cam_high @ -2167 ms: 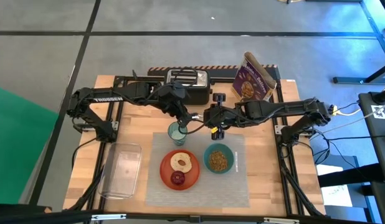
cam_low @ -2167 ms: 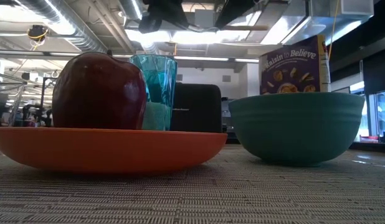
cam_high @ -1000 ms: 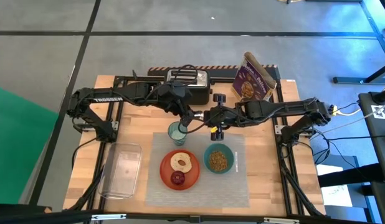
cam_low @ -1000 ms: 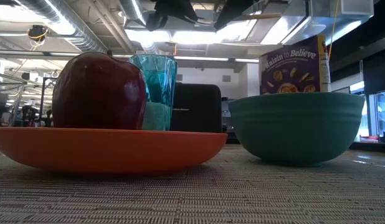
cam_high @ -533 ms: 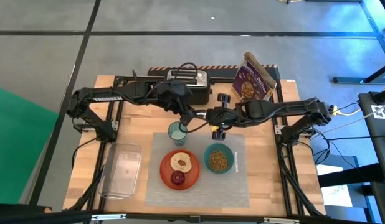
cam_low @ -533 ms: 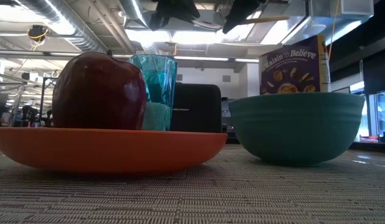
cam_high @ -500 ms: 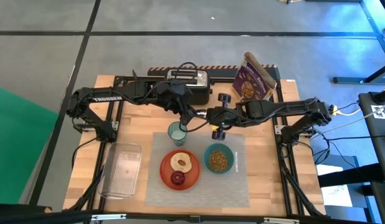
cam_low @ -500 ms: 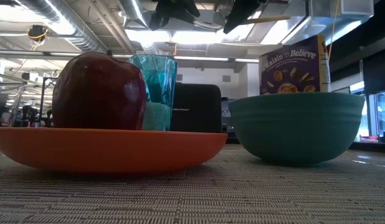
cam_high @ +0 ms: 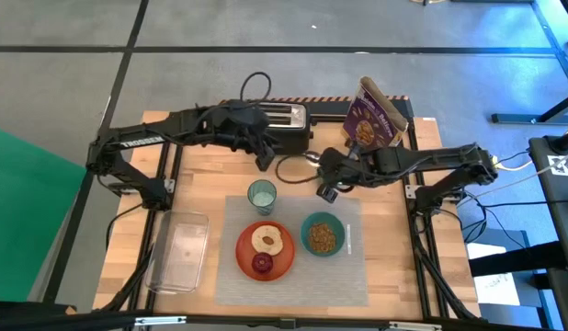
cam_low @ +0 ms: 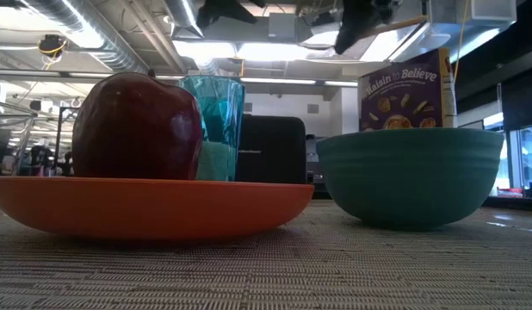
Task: Arrange a breakfast setting
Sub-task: Put the yellow spoon to the right of the green bowl on the gray table mat
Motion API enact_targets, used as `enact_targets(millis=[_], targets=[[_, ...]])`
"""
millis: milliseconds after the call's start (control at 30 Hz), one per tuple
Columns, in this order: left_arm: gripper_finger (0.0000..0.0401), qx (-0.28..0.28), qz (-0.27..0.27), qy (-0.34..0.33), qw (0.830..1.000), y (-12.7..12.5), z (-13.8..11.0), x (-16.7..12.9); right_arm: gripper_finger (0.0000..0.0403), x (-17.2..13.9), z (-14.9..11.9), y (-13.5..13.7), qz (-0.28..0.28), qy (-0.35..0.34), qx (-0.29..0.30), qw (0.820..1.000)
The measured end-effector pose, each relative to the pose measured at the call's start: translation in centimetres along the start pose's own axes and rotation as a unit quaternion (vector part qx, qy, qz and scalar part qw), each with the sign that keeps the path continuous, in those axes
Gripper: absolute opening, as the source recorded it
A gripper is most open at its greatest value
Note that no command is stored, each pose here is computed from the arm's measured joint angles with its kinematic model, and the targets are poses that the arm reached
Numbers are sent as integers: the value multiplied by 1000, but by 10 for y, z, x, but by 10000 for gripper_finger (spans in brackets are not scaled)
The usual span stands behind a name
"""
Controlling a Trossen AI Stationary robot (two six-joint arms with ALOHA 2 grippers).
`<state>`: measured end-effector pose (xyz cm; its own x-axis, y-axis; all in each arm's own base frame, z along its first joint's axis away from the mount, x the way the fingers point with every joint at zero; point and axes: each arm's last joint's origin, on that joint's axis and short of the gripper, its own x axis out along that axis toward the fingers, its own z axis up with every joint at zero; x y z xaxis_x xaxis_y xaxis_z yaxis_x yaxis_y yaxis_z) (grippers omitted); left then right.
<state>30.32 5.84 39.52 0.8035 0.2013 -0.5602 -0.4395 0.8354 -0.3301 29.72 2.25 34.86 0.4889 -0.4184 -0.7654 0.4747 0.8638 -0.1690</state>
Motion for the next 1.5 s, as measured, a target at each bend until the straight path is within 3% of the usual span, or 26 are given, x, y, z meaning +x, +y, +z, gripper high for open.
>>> enact_targets(millis=[200, 400, 633, 800, 900, 1267, 1500], targets=[[148, 5, 16, -15, 1000, 1, 2, -8, 21, -12, -38, 3, -17, -12, 100, 995], [148, 23, 8, -13, 1000, -5, -1, -11, 21, -9, -102, 33, -10, -8, 211, 977], [148, 47, 4, -11, 999, -8, -2, -11, 21, 5, -175, 52, -36, -44, 367, 929], [148, 63, 5, -14, 998, -7, -2, -11, 21, 25, -212, 59, -33, -36, 435, 899], [148, 65, 5, -14, 998, -7, -1, -11, 21, 40, -224, 68, -21, -23, 464, 885], [148, 71, 10, 10, 997, -5, -6, -10, 25, 71, -237, 100, 8, -1, 494, 869], [147, 71, 12, 13, 997, -5, -7, -10, 82, 75, -239, 104, 11, 10, 498, 867]])
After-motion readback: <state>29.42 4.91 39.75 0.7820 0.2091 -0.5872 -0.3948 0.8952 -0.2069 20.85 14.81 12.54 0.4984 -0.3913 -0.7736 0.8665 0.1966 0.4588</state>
